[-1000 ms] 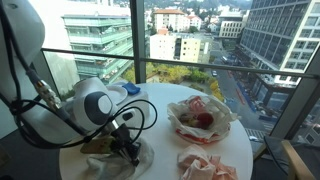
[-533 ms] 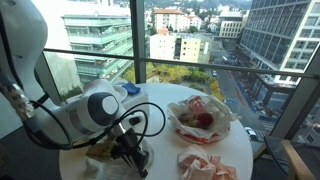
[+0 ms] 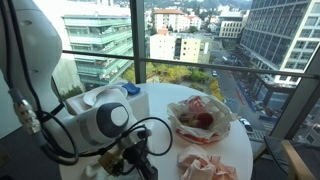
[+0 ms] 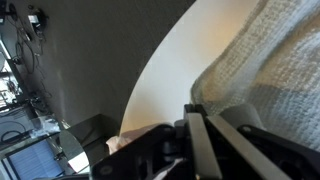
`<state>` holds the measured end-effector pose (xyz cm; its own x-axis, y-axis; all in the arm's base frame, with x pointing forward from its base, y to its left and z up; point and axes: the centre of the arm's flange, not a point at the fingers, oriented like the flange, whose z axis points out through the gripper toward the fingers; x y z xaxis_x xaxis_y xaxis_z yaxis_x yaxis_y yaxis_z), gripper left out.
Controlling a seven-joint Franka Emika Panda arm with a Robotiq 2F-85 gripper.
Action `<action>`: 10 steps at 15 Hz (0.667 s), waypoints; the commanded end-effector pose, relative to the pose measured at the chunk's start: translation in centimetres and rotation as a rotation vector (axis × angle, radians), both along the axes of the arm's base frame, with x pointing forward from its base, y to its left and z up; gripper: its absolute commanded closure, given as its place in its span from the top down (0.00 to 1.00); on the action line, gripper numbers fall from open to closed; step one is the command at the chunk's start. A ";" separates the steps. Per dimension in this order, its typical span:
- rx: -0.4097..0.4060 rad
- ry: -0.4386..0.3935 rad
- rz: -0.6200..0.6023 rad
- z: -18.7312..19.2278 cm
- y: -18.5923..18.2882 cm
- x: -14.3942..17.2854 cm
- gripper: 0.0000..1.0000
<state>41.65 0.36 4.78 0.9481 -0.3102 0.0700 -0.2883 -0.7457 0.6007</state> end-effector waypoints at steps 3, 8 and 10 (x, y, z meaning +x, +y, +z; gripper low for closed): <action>-0.091 -0.019 -0.136 -1.7 -2.6 0.2 0.01; -0.097 -0.025 -0.198 -0.8 -2.2 0.7 0.36; -0.115 -0.017 -0.159 0.5 -0.7 0.9 0.50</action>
